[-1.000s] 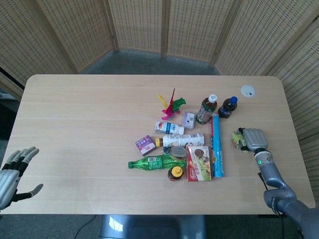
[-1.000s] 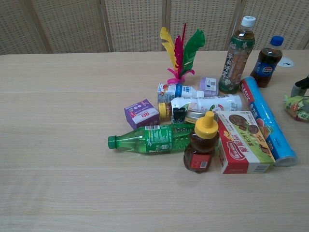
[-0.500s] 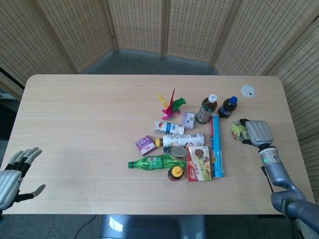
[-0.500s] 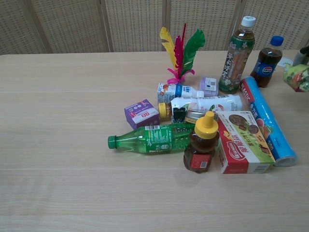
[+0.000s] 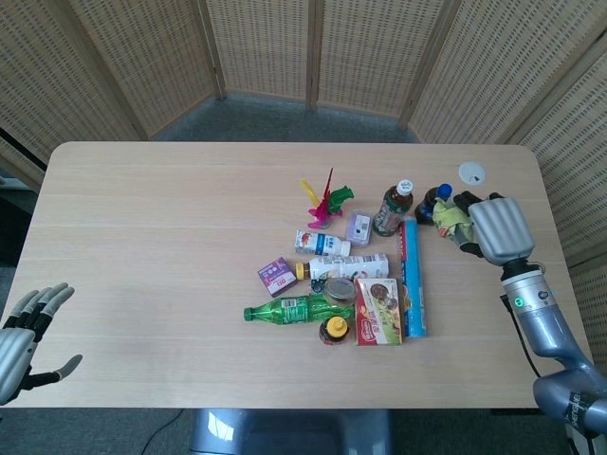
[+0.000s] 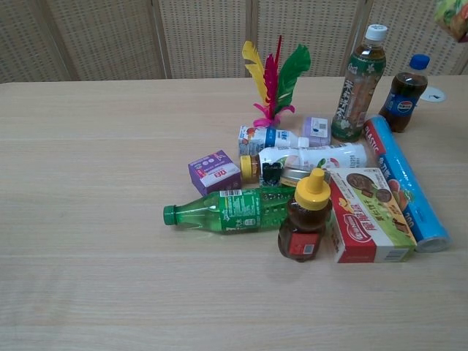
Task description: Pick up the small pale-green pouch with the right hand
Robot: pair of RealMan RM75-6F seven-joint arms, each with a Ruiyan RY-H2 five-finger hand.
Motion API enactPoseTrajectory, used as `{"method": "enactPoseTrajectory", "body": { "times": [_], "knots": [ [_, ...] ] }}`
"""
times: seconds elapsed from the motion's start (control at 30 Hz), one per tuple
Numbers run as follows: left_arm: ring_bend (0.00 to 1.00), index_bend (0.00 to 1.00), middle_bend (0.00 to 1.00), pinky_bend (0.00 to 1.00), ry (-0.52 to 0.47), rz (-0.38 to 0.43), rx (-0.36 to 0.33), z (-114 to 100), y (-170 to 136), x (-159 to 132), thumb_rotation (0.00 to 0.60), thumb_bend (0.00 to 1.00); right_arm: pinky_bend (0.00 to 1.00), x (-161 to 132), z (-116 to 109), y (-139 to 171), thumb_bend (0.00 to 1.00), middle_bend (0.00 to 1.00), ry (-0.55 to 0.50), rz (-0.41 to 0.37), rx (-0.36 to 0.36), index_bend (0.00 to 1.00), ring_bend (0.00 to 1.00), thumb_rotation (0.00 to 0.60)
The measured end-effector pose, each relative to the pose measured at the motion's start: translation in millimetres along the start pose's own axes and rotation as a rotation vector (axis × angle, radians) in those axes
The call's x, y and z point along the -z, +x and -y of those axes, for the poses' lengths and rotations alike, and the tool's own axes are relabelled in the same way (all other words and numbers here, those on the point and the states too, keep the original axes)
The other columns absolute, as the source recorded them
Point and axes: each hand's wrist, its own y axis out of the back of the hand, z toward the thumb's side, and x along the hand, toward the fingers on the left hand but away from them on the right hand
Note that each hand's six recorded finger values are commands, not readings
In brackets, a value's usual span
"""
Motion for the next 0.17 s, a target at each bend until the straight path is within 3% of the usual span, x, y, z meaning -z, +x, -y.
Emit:
{"method": "enactPoseTrajectory", "body": {
  "times": [0.17],
  "knots": [
    [0.00, 0.03, 0.00, 0.00, -0.005, 0.006, 0.002, 0.6, 1.3, -0.4, 0.600, 0.29, 0.48, -4.8, -17.2, 3.5, 0.47, 0.80, 0.036, 0.002, 0.021, 0.57, 0.79, 0.600]
  ]
}}
